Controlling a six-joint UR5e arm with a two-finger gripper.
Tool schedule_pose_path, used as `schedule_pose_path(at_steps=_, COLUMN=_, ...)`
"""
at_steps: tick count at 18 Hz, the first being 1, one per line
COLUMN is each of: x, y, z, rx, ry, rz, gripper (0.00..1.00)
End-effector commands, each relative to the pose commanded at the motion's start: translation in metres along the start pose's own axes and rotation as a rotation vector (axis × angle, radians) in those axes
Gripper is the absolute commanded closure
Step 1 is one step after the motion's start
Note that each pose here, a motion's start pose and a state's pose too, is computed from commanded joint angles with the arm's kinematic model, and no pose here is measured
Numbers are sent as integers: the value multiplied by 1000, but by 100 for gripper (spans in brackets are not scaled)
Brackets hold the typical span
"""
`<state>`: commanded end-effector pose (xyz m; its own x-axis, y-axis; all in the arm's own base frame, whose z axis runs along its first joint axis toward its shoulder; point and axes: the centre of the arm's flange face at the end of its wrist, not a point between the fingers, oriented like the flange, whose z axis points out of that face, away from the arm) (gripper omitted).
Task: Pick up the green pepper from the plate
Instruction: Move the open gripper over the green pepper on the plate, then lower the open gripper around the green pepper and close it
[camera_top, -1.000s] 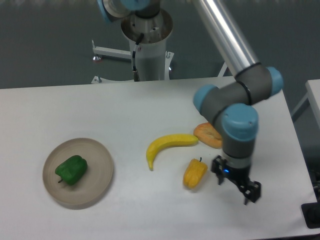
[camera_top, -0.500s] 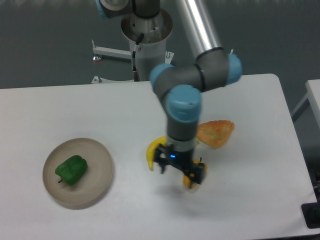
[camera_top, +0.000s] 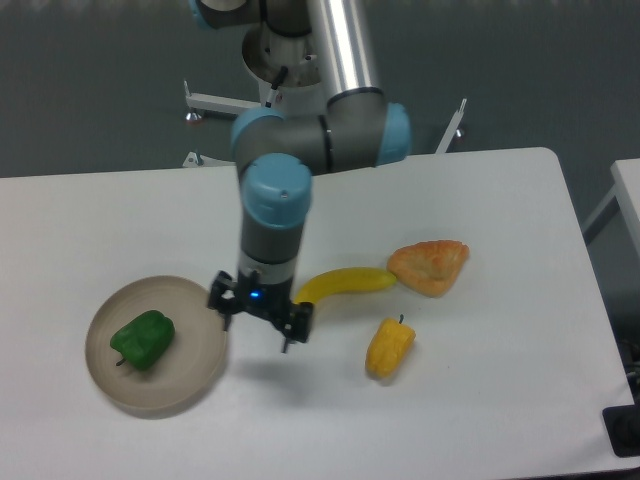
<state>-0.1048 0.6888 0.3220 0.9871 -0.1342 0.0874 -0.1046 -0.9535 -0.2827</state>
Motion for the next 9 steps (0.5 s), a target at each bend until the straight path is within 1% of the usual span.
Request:
schedule_pose_path(at_steps=4, x=48, y=1, z=24, rx=-39, ry=32, rz=60, gripper=0)
schedule_pose_path(at_steps=9, x=73, y=-2, z=43, rx=-56, ry=49, rz=97, gripper=0)
